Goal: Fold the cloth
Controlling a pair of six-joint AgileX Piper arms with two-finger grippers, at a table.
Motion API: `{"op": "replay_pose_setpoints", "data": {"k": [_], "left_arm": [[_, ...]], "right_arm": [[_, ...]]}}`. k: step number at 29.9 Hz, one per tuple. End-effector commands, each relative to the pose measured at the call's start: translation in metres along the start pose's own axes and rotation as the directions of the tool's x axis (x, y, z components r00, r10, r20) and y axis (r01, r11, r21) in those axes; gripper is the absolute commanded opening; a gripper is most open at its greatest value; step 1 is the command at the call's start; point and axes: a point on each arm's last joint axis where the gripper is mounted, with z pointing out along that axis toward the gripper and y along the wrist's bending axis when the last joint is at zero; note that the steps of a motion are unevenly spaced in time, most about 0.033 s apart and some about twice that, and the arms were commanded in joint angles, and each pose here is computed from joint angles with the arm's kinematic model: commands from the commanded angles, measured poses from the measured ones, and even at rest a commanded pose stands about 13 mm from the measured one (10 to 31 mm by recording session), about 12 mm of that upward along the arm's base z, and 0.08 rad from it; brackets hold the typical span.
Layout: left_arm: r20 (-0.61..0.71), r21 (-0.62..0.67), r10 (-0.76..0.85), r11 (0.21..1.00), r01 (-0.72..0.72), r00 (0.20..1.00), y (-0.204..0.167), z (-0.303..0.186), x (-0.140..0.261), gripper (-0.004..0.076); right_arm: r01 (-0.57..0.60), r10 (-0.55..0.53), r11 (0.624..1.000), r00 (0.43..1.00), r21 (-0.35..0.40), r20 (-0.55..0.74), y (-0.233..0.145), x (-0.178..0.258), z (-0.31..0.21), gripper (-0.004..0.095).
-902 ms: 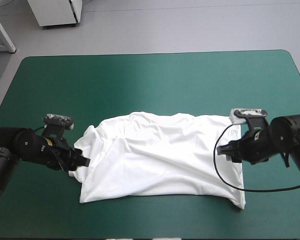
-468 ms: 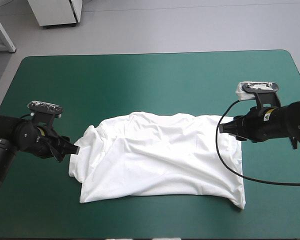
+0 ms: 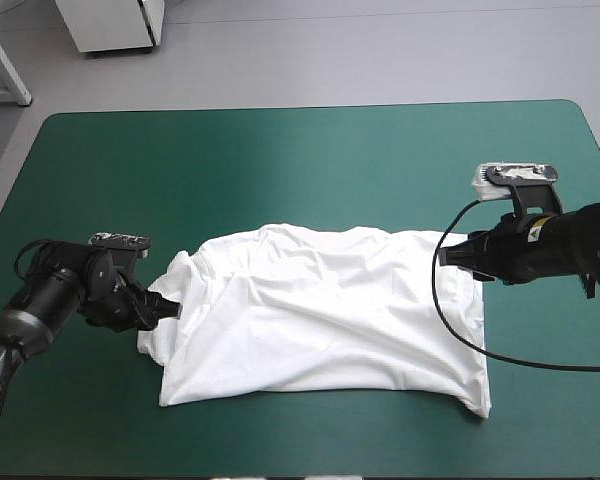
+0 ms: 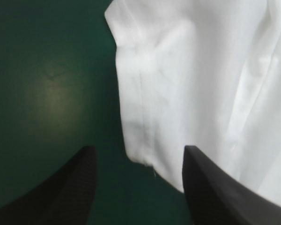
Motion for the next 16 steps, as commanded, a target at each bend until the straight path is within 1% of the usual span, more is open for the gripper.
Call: {"op": "replay_pose_setpoints", "data": {"k": [1,4,6,11,16], "left_arm": [[0.053,0.04,-0.075,0.997,0.072,0.996,0.007,0.003,-0.012,0.0386],[0.045,0.071,-0.116,0.991,0.112,0.992,0.016,0.014,-0.019,0.0386],[0.048,0.07,-0.129,0.99,0.125,0.991,0.021,0.02,-0.022,0.0386],[0.064,0.062,-0.114,0.992,0.11,0.991,0.023,0.029,-0.028,0.0386],[-0.004,0.064,-0.117,0.991,0.117,0.993,0.023,0.05,-0.032,0.0384]], "right_arm": [[0.007,-0.006,1.0,0.996,-0.006,0.085,0.002,-0.004,-0.016,0.0372],[0.011,-0.011,1.0,0.996,0.0,0.085,0.001,-0.004,-0.016,0.0372],[0.014,-0.014,1.0,0.996,0.004,0.085,0.001,-0.004,-0.016,0.0372],[0.015,-0.016,1.0,0.996,0.009,0.086,0.0,-0.004,-0.016,0.0372],[0.015,-0.016,1.0,0.996,0.011,0.086,0.0,-0.004,-0.016,0.0369]]}}
